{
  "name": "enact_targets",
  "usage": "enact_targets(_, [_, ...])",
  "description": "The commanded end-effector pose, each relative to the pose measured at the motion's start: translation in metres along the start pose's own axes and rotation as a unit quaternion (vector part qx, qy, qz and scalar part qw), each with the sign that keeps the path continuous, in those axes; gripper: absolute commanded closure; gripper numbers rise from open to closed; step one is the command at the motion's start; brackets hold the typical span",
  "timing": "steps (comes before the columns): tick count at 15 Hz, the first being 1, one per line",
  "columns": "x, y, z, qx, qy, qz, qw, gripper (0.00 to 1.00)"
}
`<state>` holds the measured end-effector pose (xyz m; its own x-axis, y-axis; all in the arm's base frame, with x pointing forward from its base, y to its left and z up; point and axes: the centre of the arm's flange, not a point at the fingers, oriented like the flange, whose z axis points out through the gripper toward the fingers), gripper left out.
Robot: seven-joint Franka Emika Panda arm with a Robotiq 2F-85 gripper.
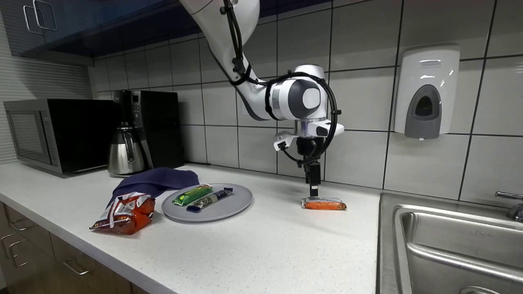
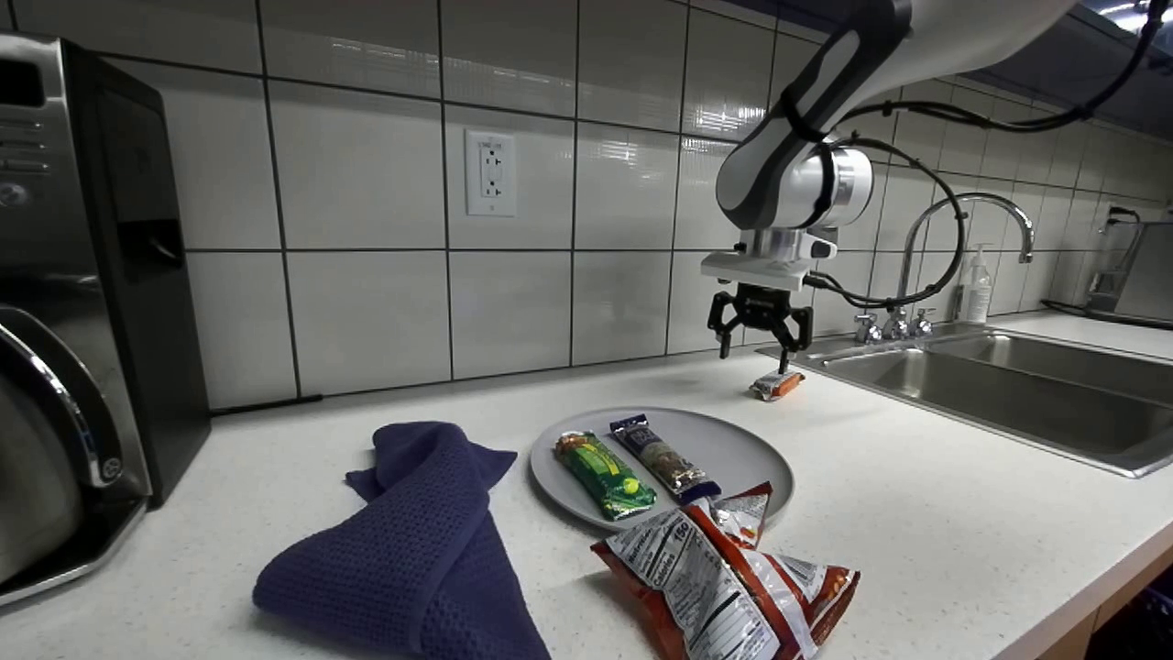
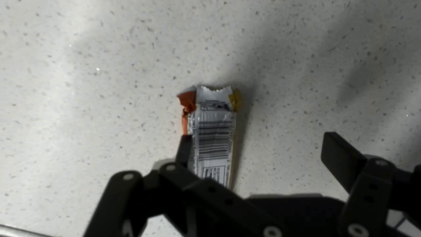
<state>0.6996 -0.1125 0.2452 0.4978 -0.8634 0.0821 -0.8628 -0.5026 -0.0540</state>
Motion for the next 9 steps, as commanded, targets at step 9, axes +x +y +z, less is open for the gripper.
enact_targets(9, [0.009, 0.022, 0.002, -0.016, 0.009, 0.069, 0.9974, 0.00])
